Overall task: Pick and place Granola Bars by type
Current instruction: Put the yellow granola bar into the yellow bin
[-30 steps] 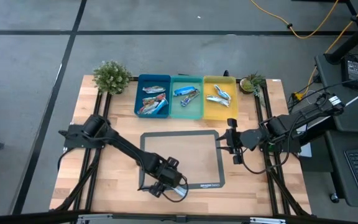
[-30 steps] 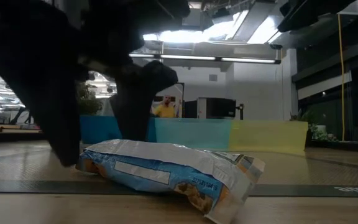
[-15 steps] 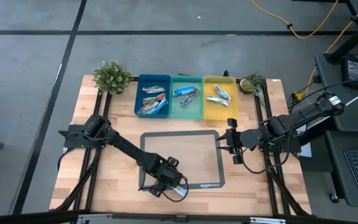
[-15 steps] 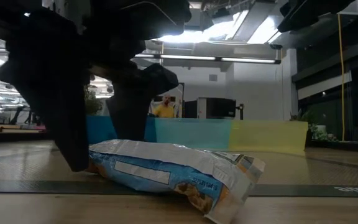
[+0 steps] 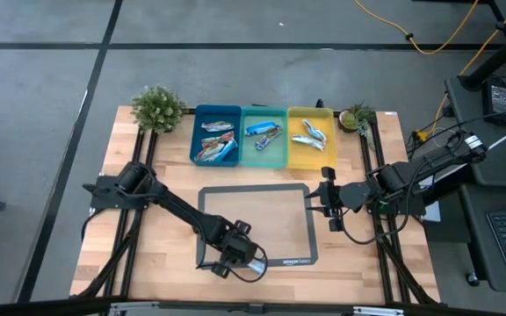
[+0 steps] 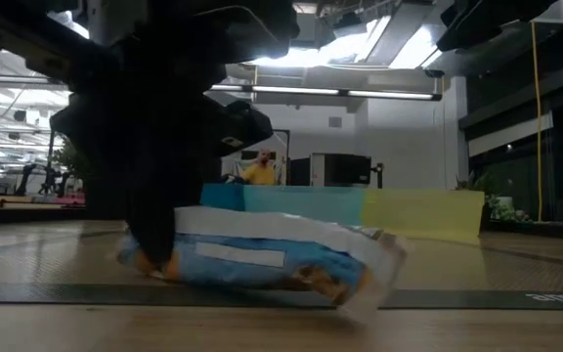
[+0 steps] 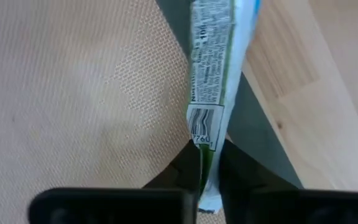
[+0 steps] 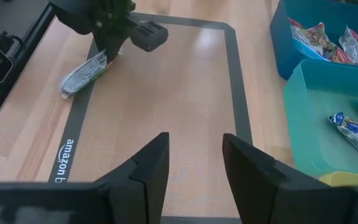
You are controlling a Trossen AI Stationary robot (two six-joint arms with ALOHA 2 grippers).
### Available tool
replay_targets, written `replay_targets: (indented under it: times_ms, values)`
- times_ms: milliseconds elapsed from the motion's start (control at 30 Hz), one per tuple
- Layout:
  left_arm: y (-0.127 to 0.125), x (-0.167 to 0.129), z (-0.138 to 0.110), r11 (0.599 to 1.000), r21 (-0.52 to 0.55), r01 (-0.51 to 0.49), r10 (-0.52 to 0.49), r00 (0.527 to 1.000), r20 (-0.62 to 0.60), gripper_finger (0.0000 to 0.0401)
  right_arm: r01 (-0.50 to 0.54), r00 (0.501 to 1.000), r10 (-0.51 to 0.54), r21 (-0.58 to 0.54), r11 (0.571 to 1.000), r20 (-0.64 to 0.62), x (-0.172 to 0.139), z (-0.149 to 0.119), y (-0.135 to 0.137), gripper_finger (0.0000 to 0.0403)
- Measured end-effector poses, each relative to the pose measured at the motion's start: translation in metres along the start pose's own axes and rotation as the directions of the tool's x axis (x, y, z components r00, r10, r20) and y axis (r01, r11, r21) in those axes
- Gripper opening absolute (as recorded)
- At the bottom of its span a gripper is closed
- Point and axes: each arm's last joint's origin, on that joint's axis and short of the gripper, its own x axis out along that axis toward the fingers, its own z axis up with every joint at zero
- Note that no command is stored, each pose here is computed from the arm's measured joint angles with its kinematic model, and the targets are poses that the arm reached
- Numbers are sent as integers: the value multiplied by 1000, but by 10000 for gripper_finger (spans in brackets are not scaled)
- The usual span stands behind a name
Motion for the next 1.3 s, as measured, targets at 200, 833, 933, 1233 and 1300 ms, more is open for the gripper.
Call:
replay_targets:
  times_ms: [200,833,933,1233,1300]
  values:
    - [0,-19,1,999,-47,0,0,1000,14,16,3,1000,-3,-4,1000,-19,0,-2,0,152]
    - [19,-184,6,801,-415,-432,591,686,425,13,2,984,0,-13,1000,176,-2,18,-3,152]
    - [25,-195,5,751,-478,-456,653,621,433,14,21,932,-27,21,1000,362,-5,38,-10,160]
    - [41,-205,15,704,-492,-512,710,517,478,14,-20,816,-29,78,997,578,-10,62,-38,274]
    - [43,-208,17,699,-486,-525,715,496,493,14,-48,810,-11,85,995,586,-10,62,-40,297]
